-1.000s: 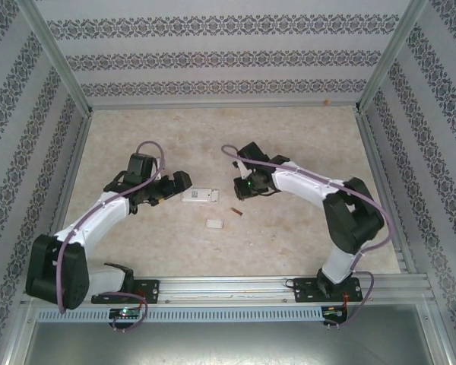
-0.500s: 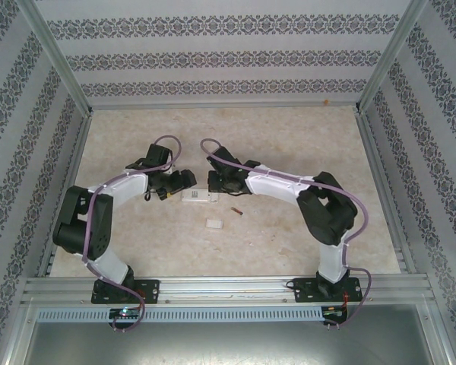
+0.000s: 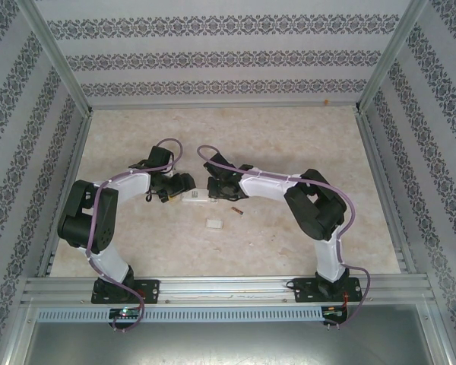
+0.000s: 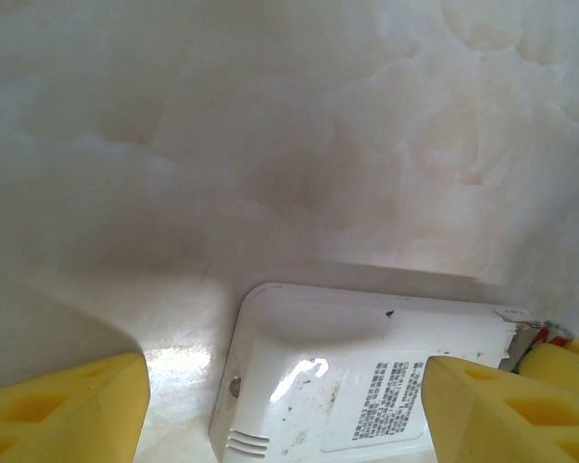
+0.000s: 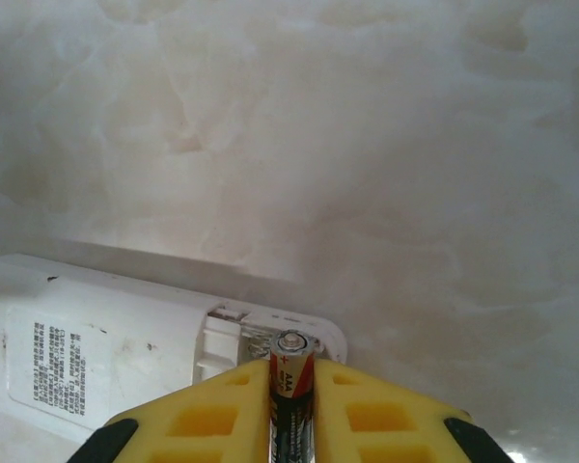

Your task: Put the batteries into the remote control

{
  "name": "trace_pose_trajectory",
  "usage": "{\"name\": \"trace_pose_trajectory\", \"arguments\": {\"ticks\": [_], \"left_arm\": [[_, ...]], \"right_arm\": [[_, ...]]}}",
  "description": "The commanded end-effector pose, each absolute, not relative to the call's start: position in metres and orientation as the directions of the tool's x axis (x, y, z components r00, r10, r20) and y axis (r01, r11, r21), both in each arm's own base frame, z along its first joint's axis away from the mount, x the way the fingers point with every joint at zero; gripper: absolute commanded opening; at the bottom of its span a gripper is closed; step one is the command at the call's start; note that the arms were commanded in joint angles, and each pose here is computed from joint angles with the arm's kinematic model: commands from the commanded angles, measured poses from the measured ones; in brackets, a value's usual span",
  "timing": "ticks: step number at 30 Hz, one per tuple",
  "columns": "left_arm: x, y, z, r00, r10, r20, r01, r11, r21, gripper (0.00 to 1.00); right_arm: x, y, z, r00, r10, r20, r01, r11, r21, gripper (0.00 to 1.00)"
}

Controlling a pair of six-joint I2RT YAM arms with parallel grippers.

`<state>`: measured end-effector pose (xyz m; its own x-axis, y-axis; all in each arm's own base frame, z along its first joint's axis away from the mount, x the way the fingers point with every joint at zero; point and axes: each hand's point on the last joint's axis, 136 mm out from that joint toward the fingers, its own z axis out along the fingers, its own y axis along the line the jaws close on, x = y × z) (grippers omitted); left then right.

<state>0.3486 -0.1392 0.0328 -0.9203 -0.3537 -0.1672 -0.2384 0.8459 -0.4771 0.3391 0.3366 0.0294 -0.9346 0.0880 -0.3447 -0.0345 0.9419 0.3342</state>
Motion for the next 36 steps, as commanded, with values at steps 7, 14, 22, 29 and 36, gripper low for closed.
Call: {"name": "trace_pose_trajectory", "arguments": {"ticks": [7, 14, 22, 29, 36], "left_arm": [[0.345, -0.163, 0.031, -0.930, -0.335, -0.150, -0.205, 0.814, -0.543, 0.75], [0.350, -0.160, 0.041, -0.930, -0.322, -0.175, -0.188, 0.829, -0.527, 0.75], [0.359, -0.160, 0.042, -0.941, -0.281, -0.189, -0.156, 0.855, -0.496, 0.75], [0.358, -0.161, 0.032, -0.950, -0.269, -0.157, -0.164, 0.860, -0.483, 0.72], [0.351, -0.163, 0.024, -0.951, -0.284, -0.125, -0.192, 0.854, -0.483, 0.65]], "right_arm": [[0.331, 0.333, 0.028, -0.944, 0.125, -0.304, 0.024, 0.948, 0.318, 0.27], [0.343, 0.329, 0.063, -0.923, 0.120, -0.365, -0.007, 0.945, 0.328, 0.29], [0.355, 0.337, 0.055, -0.929, 0.097, -0.356, -0.025, 0.946, 0.323, 0.26], [0.349, 0.337, 0.037, -0.944, 0.072, -0.323, -0.030, 0.954, 0.300, 0.20], [0.342, 0.330, 0.030, -0.946, 0.037, -0.323, -0.048, 0.967, 0.252, 0.14]]}}
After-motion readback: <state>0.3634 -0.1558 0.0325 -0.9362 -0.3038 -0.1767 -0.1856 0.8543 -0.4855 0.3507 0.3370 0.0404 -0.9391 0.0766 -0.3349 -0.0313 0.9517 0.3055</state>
